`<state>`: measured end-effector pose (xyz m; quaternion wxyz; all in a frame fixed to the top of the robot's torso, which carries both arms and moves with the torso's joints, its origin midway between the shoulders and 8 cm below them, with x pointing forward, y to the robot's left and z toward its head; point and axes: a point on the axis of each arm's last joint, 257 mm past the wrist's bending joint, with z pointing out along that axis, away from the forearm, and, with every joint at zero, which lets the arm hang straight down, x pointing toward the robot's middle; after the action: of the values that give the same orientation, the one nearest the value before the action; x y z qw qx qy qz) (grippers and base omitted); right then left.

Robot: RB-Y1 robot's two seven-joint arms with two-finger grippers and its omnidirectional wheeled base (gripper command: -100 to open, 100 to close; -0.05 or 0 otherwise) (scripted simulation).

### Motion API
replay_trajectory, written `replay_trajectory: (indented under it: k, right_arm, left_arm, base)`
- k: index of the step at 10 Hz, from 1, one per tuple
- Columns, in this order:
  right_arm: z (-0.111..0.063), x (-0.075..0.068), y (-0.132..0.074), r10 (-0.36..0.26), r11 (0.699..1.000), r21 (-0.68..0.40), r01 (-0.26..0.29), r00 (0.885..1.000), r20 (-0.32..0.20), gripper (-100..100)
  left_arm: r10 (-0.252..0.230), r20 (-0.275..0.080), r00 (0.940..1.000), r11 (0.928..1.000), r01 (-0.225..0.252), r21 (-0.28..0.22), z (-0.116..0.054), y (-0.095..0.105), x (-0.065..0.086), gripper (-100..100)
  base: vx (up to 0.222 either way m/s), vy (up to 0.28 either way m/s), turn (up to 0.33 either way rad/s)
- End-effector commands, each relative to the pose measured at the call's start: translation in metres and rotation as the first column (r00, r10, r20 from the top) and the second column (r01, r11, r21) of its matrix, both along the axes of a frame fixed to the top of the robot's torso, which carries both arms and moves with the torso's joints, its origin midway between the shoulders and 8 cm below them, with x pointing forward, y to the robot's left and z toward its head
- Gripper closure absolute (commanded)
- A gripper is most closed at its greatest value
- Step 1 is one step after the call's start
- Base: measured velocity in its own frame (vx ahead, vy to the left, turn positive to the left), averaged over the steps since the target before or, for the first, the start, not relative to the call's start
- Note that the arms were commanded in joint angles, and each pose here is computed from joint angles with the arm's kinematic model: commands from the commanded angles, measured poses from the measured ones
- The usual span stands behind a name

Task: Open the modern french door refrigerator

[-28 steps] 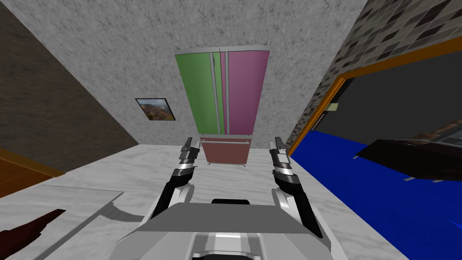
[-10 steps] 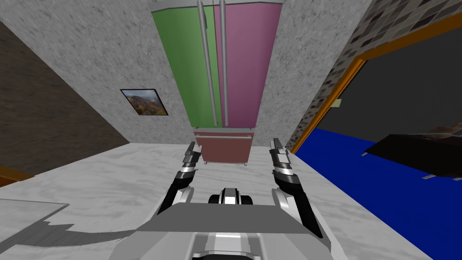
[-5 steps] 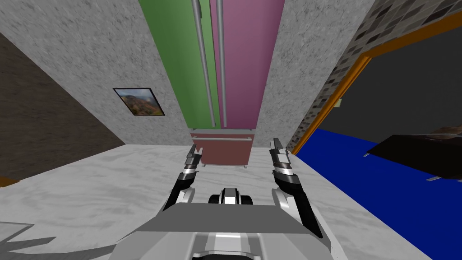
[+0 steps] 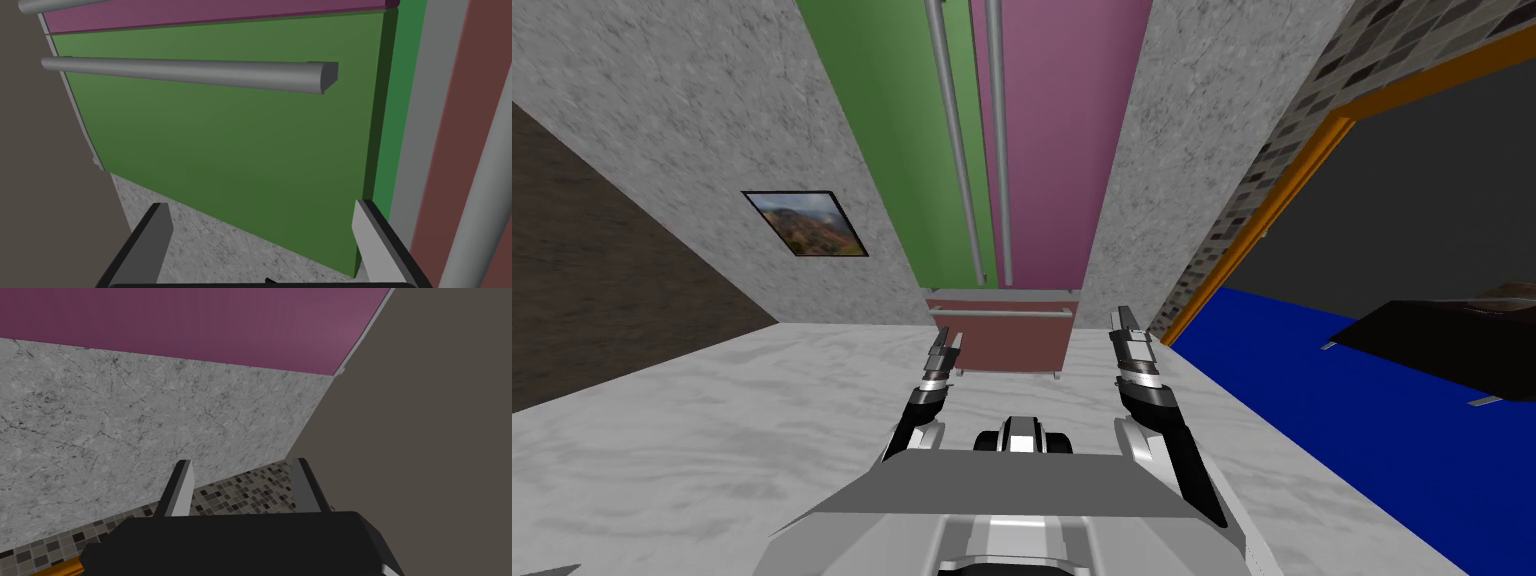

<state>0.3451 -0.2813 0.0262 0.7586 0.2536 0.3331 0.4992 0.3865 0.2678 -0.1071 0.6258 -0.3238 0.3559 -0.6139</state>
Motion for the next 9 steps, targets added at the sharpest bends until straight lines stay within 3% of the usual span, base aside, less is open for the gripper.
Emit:
replay_trajectory:
  k: [1, 9]
  right_arm:
    - [0.0, 0.0, 0.0, 0.0, 1.0, 0.0, 0.0, 1.0, 0.0, 0]
    - [0.0, 0.0, 0.0, 0.0, 1.0, 0.0, 0.0, 1.0, 0.0, 0]
  left_arm:
    - [-0.004, -0.007, 1.0, 0.9999, 0.004, 0.01, -0.019, 0.005, -0.003, -100]
    - [-0.001, -0.04, 0.9992, 1.0, 0.001, 0.007, -0.071, 0.012, -0.009, -100]
  base:
    - [0.125, -0.023, -0.019]
    - [0.12, -0.01, -0.013]
